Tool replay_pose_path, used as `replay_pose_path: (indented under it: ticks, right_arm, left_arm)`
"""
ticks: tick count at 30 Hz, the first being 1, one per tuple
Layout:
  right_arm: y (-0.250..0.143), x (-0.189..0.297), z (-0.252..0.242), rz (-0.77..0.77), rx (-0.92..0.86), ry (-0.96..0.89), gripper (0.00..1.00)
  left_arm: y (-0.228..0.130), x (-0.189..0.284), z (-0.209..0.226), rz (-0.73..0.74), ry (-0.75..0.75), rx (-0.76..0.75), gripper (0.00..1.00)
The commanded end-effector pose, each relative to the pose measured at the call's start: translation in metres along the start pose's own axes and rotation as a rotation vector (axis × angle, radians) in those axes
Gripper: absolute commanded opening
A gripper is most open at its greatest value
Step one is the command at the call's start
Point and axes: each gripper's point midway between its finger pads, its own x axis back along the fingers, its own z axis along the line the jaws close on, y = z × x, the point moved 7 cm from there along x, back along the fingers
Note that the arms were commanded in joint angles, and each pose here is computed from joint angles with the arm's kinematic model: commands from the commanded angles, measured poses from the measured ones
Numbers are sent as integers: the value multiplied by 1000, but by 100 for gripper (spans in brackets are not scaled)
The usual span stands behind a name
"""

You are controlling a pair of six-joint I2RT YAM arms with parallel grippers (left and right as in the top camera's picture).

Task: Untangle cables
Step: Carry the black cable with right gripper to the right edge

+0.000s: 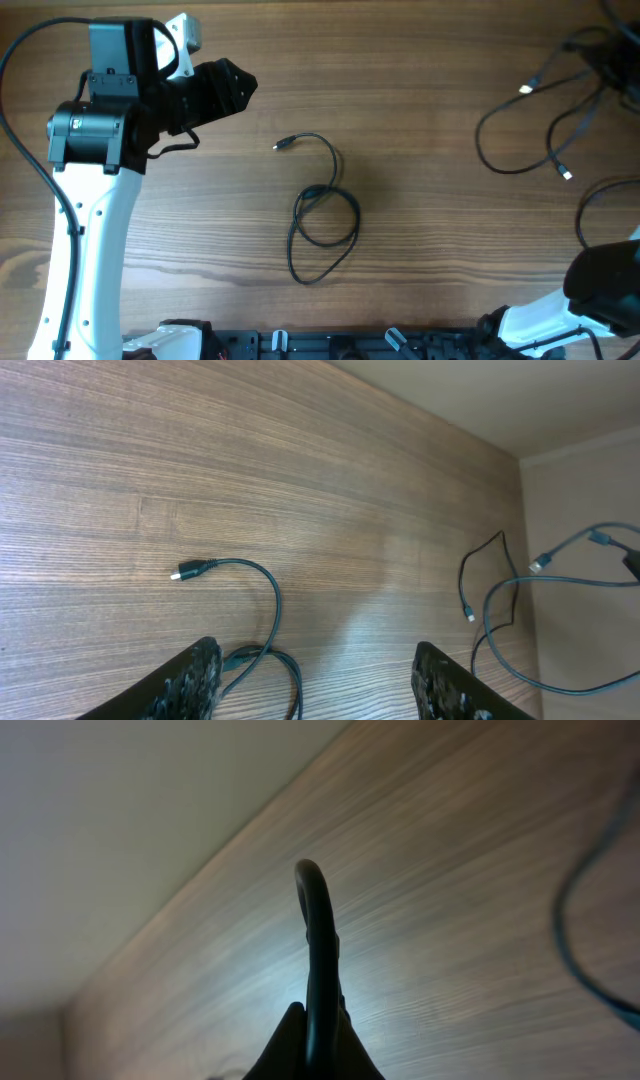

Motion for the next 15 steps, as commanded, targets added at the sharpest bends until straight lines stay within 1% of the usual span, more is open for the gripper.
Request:
replay_pose_path:
  ticks: [1, 7, 10, 12, 15]
  right_arm:
    - [10, 3, -26, -18, -78, -20, 4]
    - [19, -6, -75, -9, -200, -81, 4]
    - [23, -11, -105, -31, -314, -204, 4]
    - [27, -14, -119, -47, -327, -241, 5]
    - [29, -16, -130, -66, -325, -310, 18]
  left_arm:
    - [1, -1, 0, -1, 8, -11, 63]
    - [0, -1, 0, 0, 8, -11, 63]
    - [0, -1, 0, -1, 8, -11, 63]
    - [0, -1, 0, -1, 8, -11, 63]
    - [1, -1, 0, -1, 8, -11, 63]
